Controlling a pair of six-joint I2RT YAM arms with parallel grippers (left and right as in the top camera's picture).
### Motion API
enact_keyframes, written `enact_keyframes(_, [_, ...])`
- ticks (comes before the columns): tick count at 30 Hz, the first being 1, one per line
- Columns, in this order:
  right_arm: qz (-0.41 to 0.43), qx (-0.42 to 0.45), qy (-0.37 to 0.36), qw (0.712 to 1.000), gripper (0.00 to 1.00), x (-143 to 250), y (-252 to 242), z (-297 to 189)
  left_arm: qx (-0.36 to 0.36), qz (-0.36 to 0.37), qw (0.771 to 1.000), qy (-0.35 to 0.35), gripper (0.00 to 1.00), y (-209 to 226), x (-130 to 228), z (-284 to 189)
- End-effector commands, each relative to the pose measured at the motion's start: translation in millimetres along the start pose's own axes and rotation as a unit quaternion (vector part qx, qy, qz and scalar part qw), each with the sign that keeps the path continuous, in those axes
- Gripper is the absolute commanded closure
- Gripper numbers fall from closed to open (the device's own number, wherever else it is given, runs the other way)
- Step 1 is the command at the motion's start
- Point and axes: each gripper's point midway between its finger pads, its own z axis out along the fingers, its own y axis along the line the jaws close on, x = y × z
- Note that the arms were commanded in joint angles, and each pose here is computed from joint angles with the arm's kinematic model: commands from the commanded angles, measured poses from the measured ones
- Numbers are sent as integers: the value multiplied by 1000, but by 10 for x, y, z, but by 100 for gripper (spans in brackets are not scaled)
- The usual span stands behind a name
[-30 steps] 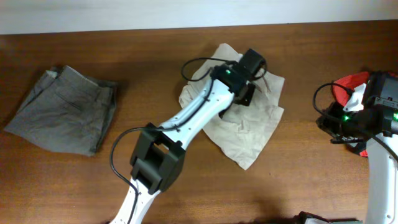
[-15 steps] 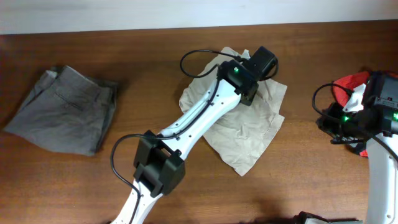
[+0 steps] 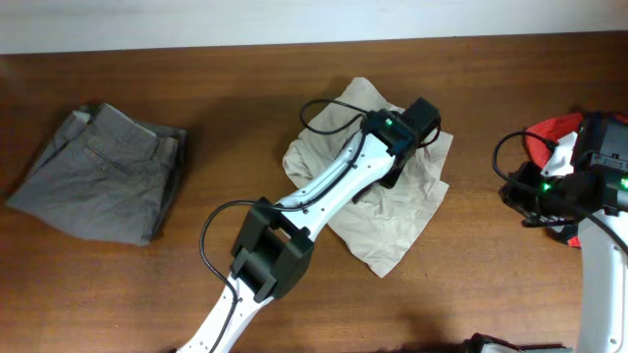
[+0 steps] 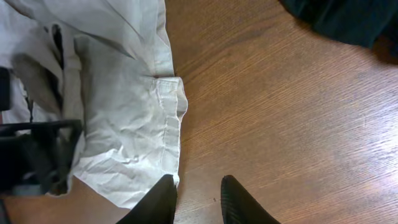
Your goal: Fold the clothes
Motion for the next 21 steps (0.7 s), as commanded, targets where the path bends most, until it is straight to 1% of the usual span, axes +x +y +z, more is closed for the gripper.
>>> enact_keyframes(1, [-9, -4, -20, 1000, 71, -60, 24, -104, 13, -11, 998, -67, 35, 209, -316, -611])
enact_keyframes(2, [-9, -4, -20, 1000, 71, -60, 25, -105, 9, -15, 997, -80, 34, 305, -370, -739])
enact_keyframes(4, [-9, -4, -20, 1000, 71, -59, 24, -105, -4, -33, 994, -105, 28, 577, -474, -984])
enact_keyframes(7, [-13, -4, -20, 1000, 70, -59, 25, -104, -8, -51, 992, -118, 28, 868, -555, -1067])
enact_keyframes(8, [-13, -4, -20, 1000, 71, -59, 26, -105, -4, -58, 992, -115, 35, 940, -558, -1043])
enact_keyframes(9, [-14, -5, -22, 1000, 70, -66, 30, -105, 6, -63, 992, -107, 46, 976, -546, -997])
enact_keyframes(10, [-24, -9, -22, 999, 71, -72, 47, -106, 27, -60, 993, -95, 59, 975, -519, -926])
enact_keyframes(11, [-33, -17, -23, 999, 71, -78, 76, -105, 51, -56, 994, -82, 74, 960, -488, -863])
enact_keyframes(12, [-54, -35, -23, 998, 75, -78, 148, -107, 74, -54, 993, -68, 89, 943, -449, -791])
enact_keyframes(13, [-70, -55, -19, 996, 80, -59, 231, -104, 98, -59, 992, -47, 99, 938, -384, -675])
enact_keyframes(15, [-82, -72, -15, 994, 86, -48, 336, -82, 114, -66, 991, -25, 100, 940, -312, -500])
enact_keyframes(16, [-89, -79, -14, 993, 92, -48, 389, -64, 123, -68, 990, -14, 100, 925, -275, -411])
enact_keyframes(17, [-98, -89, -12, 991, 95, -47, 462, -35, 132, -69, 989, -5, 100, 903, -239, -332])
enact_keyframes(21, [-150, -146, -3, 978, 96, -31, 846, 131, 199, -60, 977, 45, 100, 694, 11, 54])
